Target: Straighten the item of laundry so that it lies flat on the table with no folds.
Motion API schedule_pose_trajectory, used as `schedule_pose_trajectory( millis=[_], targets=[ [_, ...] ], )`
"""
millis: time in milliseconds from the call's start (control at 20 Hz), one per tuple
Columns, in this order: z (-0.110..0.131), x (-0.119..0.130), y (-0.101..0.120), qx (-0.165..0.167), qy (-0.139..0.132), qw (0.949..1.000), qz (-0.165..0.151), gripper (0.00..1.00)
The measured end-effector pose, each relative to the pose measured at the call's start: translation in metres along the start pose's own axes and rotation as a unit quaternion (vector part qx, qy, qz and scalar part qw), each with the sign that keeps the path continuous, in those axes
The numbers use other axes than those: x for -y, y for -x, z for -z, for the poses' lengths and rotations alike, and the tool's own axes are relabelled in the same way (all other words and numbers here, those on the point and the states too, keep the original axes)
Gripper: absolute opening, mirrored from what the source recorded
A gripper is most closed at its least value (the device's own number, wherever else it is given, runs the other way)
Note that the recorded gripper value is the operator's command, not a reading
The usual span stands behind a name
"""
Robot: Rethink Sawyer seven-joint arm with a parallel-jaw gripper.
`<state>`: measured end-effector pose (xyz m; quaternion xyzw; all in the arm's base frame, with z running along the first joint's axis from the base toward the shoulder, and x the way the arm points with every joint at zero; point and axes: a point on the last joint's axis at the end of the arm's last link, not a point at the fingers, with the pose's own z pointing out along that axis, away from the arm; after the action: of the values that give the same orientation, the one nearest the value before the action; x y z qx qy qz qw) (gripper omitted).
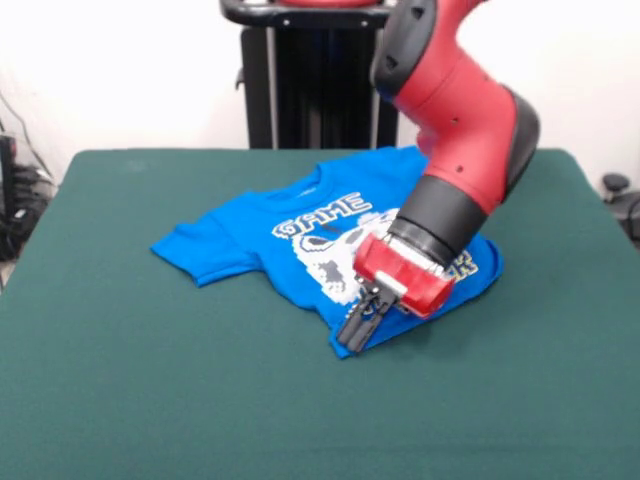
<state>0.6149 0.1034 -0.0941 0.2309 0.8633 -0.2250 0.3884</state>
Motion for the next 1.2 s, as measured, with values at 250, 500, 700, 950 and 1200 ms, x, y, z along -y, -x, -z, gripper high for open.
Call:
schedule_pose_trajectory(
  millis=[250,500,700,950,1200],
  targets=[
    [-0.018,0.011,0.006,0.022,0.001,0.9997,-0.013,0.00],
    [-0.033,0.028,0.015,0.018,-0.009,0.9996,-0.022,0.00],
    [-0.038,0.034,0.022,0.007,-0.007,0.9996,-0.028,0.00],
    [-0.037,0.028,0.031,-0.003,0.002,0.9988,-0.050,0.00],
    [-0.027,0.012,0.042,-0.008,0.018,0.9973,-0.071,0.00]
  ],
)
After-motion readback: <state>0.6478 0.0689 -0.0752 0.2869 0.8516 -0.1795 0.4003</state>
